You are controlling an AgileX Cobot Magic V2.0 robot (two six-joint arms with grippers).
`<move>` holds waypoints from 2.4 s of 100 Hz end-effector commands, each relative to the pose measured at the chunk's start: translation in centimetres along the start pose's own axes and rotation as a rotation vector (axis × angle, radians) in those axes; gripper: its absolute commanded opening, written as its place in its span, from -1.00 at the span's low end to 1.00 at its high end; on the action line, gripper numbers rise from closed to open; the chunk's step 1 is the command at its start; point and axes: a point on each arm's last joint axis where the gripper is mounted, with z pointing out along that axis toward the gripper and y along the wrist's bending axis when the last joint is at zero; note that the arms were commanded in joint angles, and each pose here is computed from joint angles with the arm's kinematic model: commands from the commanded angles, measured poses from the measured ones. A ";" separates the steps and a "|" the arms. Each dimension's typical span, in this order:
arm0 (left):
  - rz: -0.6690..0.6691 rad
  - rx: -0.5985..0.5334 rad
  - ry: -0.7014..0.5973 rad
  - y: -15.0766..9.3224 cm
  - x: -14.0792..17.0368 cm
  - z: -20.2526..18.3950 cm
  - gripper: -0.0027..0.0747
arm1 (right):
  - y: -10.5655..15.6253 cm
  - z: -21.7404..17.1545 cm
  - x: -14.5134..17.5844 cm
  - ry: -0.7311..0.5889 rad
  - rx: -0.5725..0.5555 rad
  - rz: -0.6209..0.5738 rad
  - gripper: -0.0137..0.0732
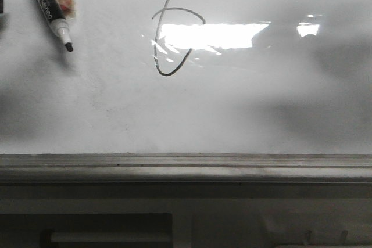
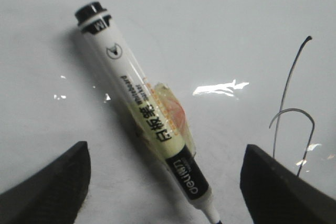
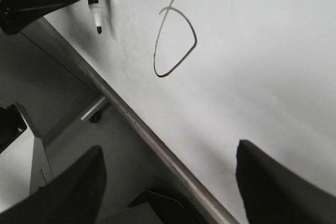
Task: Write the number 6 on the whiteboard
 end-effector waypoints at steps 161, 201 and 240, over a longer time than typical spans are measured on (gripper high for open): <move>0.128 0.228 -0.465 4.2 4.1 -13.4 -0.98 | 4.0 -5.4 14.8 -0.738 0.544 -0.166 -0.84; 0.217 0.124 -0.522 4.7 4.6 -12.3 -0.98 | 4.0 -5.4 14.8 -0.738 0.544 -0.166 -0.84; 0.322 -0.146 -0.469 6.5 7.7 -11.5 -0.98 | 4.0 -5.4 14.8 -0.738 0.544 -0.166 -0.84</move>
